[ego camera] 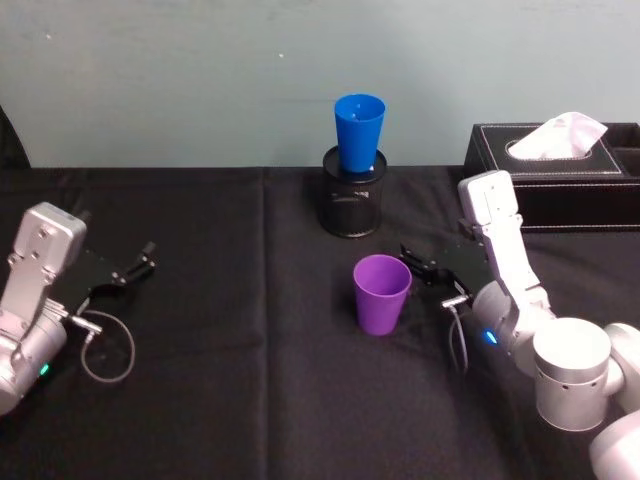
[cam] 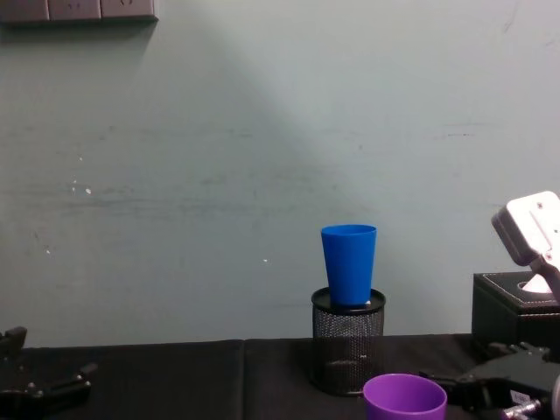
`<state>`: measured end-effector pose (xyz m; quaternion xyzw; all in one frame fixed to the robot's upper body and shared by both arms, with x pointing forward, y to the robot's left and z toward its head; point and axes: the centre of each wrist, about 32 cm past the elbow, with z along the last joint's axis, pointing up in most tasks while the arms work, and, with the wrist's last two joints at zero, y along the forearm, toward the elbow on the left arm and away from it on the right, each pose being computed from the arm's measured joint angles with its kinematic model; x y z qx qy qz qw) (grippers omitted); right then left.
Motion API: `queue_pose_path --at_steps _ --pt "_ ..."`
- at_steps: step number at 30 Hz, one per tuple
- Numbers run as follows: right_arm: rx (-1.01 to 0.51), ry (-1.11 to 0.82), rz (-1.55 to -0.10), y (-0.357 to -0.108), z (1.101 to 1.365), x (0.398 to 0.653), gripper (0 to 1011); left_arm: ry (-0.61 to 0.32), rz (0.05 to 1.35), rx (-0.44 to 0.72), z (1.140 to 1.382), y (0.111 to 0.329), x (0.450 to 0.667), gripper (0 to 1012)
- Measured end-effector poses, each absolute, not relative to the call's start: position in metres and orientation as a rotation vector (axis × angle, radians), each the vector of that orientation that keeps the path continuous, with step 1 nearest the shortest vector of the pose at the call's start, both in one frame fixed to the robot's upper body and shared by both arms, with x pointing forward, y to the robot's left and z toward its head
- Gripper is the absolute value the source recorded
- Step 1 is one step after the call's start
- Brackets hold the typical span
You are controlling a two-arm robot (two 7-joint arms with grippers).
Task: Pick up one cup with a gripper and tap it against the other cup.
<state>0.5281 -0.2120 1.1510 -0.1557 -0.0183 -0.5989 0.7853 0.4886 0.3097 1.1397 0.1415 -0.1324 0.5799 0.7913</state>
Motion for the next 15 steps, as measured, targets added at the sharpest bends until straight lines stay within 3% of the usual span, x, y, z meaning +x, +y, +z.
queue_pose_path --at_steps 15 --pt "-0.329 -0.039 -1.302 -0.2146 1.1528 0.5261 1003 -0.285 1.248 0.304 1.1398 0.3096 0.4886 1000"
